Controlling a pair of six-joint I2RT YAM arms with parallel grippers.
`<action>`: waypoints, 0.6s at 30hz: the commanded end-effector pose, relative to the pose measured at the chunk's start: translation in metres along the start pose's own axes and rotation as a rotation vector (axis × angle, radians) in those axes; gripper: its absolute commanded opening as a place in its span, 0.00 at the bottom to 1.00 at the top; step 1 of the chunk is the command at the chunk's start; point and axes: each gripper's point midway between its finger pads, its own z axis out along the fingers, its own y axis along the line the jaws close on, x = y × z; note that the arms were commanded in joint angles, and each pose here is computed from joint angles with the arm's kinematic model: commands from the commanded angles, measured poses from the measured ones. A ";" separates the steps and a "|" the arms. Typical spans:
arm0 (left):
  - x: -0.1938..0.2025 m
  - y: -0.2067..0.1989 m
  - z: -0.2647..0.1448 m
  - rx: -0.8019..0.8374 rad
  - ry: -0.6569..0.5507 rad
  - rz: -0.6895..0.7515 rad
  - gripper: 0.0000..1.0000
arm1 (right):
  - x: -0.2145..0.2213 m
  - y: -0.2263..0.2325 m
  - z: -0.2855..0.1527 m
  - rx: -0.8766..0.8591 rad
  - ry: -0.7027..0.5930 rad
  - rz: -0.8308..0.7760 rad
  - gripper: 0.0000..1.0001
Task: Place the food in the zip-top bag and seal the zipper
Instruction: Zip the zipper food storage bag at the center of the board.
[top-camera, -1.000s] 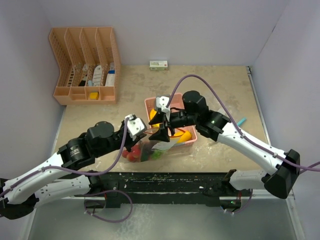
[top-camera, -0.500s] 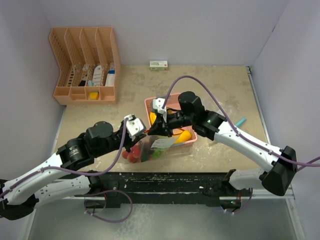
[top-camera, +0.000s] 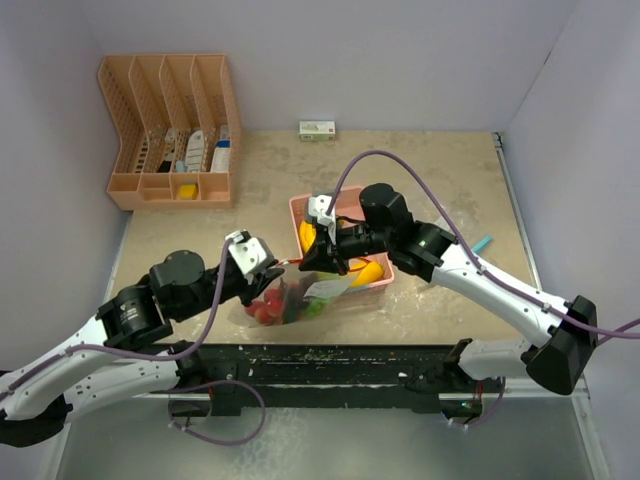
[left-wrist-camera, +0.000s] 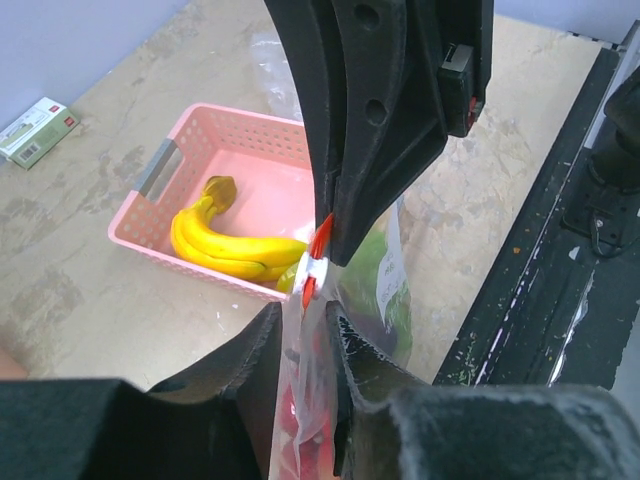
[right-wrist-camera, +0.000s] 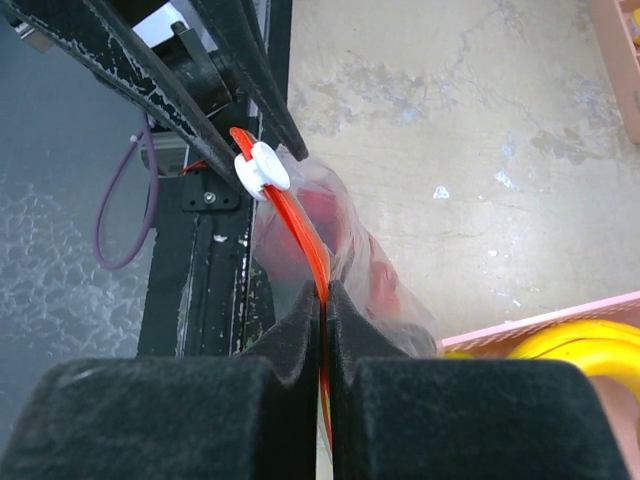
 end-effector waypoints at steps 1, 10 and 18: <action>-0.004 0.000 0.007 -0.006 -0.030 -0.020 0.29 | -0.033 0.004 -0.013 0.018 -0.076 -0.049 0.00; 0.008 -0.005 0.022 0.011 0.008 -0.006 0.21 | -0.041 0.006 -0.016 0.015 -0.090 -0.062 0.00; -0.008 0.005 0.015 -0.034 -0.056 -0.003 0.00 | -0.035 0.007 -0.016 0.008 -0.078 -0.060 0.00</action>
